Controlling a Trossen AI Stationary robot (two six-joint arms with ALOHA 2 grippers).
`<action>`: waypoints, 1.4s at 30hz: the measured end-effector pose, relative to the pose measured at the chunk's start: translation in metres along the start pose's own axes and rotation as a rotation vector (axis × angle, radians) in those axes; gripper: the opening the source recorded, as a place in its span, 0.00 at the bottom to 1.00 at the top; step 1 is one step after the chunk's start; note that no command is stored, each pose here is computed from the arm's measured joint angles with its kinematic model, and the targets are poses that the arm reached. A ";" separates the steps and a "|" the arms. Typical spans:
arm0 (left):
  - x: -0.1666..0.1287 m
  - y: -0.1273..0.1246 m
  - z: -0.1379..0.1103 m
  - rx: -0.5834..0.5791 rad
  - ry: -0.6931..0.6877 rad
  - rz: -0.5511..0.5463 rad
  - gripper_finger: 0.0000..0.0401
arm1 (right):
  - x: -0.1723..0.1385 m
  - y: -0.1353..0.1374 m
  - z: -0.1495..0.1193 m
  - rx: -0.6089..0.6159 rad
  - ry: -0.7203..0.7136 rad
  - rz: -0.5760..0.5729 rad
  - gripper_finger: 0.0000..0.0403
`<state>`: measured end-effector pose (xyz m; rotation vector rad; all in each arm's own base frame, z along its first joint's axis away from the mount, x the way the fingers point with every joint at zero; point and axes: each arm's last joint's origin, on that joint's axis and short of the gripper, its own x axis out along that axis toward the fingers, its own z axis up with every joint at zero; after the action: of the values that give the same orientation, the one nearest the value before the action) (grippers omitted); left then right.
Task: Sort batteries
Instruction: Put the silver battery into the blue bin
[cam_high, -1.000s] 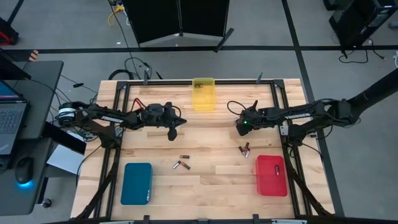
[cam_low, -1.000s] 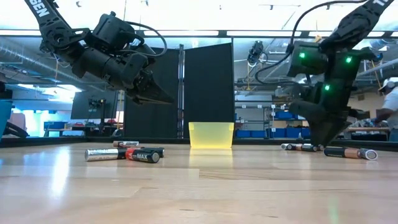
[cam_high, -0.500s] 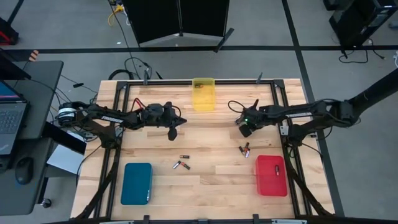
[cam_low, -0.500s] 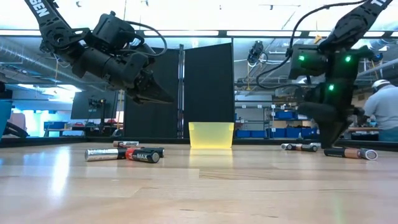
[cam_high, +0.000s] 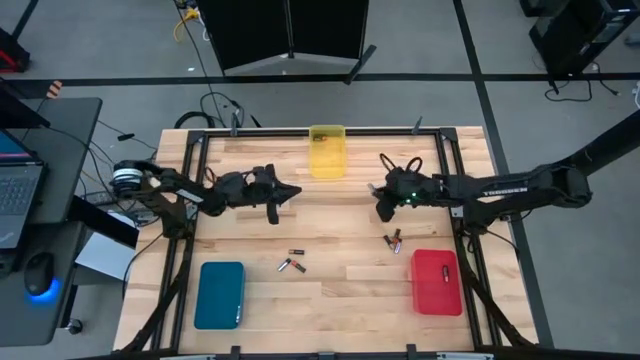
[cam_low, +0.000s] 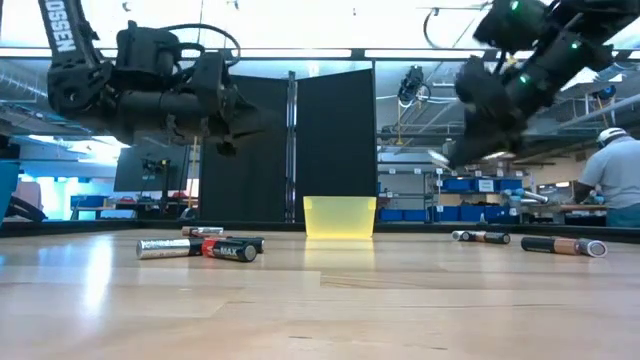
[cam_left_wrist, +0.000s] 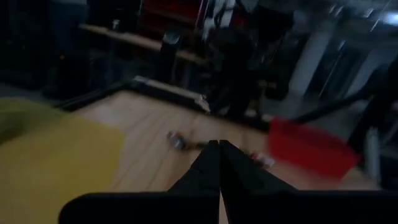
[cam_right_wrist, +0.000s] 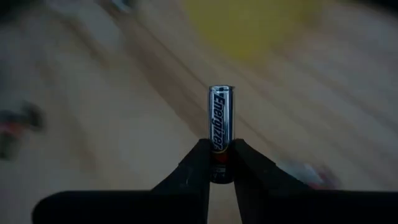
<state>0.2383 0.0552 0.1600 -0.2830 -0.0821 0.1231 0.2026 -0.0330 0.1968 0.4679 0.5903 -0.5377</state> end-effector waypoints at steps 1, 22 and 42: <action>0.002 0.000 0.001 -0.007 -0.013 -0.021 0.02 | 0.001 0.006 0.004 -0.017 -0.055 0.045 0.14; 0.074 -0.030 0.052 0.072 -0.059 -0.352 0.43 | -0.001 0.077 0.019 -0.299 -0.546 0.411 0.14; 0.097 -0.042 0.074 0.156 -0.048 -0.388 0.46 | -0.005 0.084 0.018 -0.353 -0.595 0.417 0.14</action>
<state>0.3312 0.0483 0.2488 -0.1049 -0.1728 -0.2487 0.2558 0.0226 0.2340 0.0729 0.0031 -0.1467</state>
